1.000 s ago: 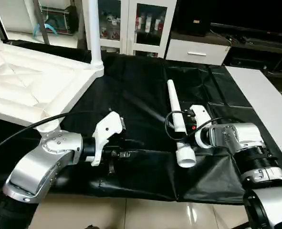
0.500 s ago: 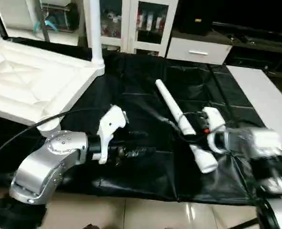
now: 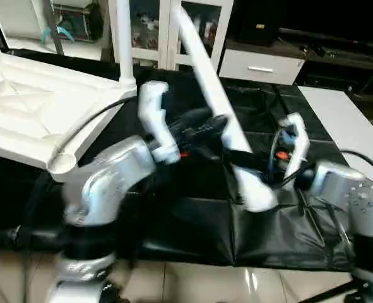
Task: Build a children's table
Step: Pick table leg
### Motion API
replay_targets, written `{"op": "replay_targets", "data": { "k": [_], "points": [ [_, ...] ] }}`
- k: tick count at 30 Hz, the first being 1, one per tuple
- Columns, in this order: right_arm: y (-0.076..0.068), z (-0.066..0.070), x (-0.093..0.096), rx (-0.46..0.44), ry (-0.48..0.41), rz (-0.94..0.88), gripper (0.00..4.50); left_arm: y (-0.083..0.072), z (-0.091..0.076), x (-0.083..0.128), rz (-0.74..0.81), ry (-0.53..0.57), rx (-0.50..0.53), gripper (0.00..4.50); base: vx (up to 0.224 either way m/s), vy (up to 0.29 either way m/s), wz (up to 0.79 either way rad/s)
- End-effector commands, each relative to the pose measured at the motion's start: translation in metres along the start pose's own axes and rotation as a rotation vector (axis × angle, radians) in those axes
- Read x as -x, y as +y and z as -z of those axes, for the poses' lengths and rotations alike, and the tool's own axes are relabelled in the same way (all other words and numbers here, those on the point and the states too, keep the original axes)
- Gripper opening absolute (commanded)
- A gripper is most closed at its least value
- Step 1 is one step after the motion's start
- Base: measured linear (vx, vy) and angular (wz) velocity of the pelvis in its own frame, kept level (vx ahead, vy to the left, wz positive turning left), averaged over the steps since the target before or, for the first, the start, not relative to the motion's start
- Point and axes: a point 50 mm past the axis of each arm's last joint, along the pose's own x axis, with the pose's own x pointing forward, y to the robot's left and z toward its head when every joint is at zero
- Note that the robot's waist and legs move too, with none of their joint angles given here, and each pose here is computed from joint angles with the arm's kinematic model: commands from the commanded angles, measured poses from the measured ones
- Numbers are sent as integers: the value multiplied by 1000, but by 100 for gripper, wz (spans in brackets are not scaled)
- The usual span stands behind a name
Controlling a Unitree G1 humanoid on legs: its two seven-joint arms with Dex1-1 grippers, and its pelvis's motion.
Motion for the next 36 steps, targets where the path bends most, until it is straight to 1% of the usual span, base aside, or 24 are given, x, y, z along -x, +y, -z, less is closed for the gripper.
{"op": "replay_targets", "data": {
  "k": [1, 2, 4, 8, 11, 12, 14, 16, 18, 21, 24, 26, 27, 28, 30, 33, 34, 35, 36],
  "points": [
    [10, -5, -3, 51, -23, -39, 182, 3, 6, -2, -14, 40, 64, 436, 0, 0, 0],
    [16, -5, -7, 58, -32, -65, 182, 4, 4, -6, -28, 9, 116, 443, 0, 0, 0],
    [23, -4, -11, 63, -44, -99, 182, 7, 1, -8, -50, -14, 159, 450, 0, 0, 0],
    [29, 0, -13, 81, -44, -111, 182, 9, -3, -9, -65, -29, 213, 450, 0, 0, 0],
    [30, 1, -13, 87, -51, -113, 182, 12, -2, -9, -94, -15, 220, 450, 0, 0, 0],
    [29, 0, -13, 108, -64, -84, 182, 14, -1, -9, -119, -14, 229, 450, 0, 0, 0],
    [27, -2, -14, 122, -75, -49, 182, 17, 0, -8, -152, -12, 227, 450, 0, 0, 0],
    [22, -6, -15, 141, -107, 10, 182, 22, -2, -8, -210, -28, 228, 450, 0, 0, 0],
    [21, -10, -16, 190, -121, 51, 181, 30, -5, -5, -270, -53, 234, 450, 0, 0, 0],
    [24, -8, -17, 243, -93, 61, 181, 32, -7, -5, -278, -71, 244, 450, 0, 0, 0],
    [27, -2, -21, 322, -41, 81, 181, 28, -11, -8, -248, -93, 264, 450, 0, 0, 0],
    [28, 1, -23, 354, -24, 95, 181, 25, -11, -9, -239, -100, 277, 450, 0, 0, 0],
    [28, 1, -23, 354, -24, 95, 181, 25, -11, -9, -239, -100, 277, 450, 0, 0, 0],
    [27, 3, -25, 391, -10, 114, 181, 24, -11, -10, -239, -102, 286, 450, 0, 0, 0],
    [26, 5, -29, 433, 0, 147, 181, 23, -11, -13, -243, -106, 303, 414, 0, 0, 0],
    [26, 6, -31, 455, 2, 160, 181, 23, -11, -15, -244, -108, 314, 411, 0, 0, 0],
    [26, 6, -32, 468, 2, 166, 181, 23, -11, -15, -245, -110, 318, 383, 0, 0, 0],
    [26, 6, -32, 468, 2, 166, 181, 23, -11, -15, -245, -110, 318, 372, 0, 0, 0],
    [26, 6, -32, 479, 2, 172, 181, 24, -12, -15, -248, -114, 321, 370, 0, 0, 0]
  ]
}}
